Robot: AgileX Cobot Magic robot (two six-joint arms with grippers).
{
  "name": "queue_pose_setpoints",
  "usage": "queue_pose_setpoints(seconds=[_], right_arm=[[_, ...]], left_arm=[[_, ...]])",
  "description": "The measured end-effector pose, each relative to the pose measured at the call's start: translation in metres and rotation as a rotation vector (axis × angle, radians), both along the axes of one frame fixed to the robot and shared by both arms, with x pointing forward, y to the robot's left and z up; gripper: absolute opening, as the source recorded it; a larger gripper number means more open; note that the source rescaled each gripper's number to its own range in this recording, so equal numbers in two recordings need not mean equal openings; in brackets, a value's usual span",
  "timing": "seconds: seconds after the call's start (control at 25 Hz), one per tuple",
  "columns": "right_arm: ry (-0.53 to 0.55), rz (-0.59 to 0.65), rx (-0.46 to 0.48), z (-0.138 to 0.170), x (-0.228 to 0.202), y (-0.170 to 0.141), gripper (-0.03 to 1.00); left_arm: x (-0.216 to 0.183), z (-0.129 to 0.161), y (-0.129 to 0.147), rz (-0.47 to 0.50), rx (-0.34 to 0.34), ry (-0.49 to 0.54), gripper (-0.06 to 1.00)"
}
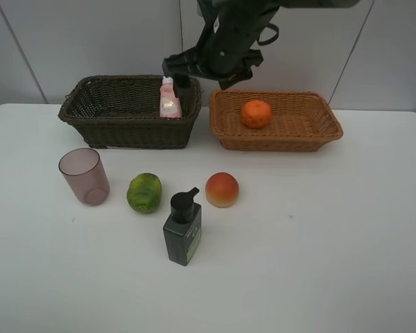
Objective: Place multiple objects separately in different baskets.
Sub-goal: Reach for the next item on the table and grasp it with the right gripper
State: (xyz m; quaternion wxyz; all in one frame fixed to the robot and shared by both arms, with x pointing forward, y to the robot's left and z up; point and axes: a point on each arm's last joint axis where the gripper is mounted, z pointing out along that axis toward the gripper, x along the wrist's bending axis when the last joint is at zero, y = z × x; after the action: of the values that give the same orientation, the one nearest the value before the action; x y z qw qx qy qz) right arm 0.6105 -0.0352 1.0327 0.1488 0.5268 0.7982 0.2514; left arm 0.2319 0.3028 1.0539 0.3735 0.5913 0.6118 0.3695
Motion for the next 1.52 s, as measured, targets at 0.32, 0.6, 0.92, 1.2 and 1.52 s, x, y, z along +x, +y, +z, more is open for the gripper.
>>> queue_pose_setpoints(seconds=[0.32,0.6,0.92,1.2,1.52], right_arm=[[0.182,-0.264,-0.008,-0.02,-0.027,-0.024,0.86],[0.259,-0.386,-0.073,-0.059,-0.048,-0.044,0.86],[0.276,-0.507,-0.011,-0.069,-0.053,-0.043,0.86],[0.258,-0.534,0.061,-0.073,-0.06,-0.02,0.86],[0.285,-0.552,-0.011,-0.093,-0.048,-0.007,0.86]], left_arm=[[0.0,0.0,0.0,0.0,0.0,0.0,0.95],[0.0,0.0,0.0,0.0,0.0,0.0,0.95],[0.0,0.0,0.0,0.0,0.0,0.0,0.95],[0.0,0.0,0.0,0.0,0.0,0.0,0.95],[0.0,0.0,0.0,0.0,0.0,0.0,0.95]])
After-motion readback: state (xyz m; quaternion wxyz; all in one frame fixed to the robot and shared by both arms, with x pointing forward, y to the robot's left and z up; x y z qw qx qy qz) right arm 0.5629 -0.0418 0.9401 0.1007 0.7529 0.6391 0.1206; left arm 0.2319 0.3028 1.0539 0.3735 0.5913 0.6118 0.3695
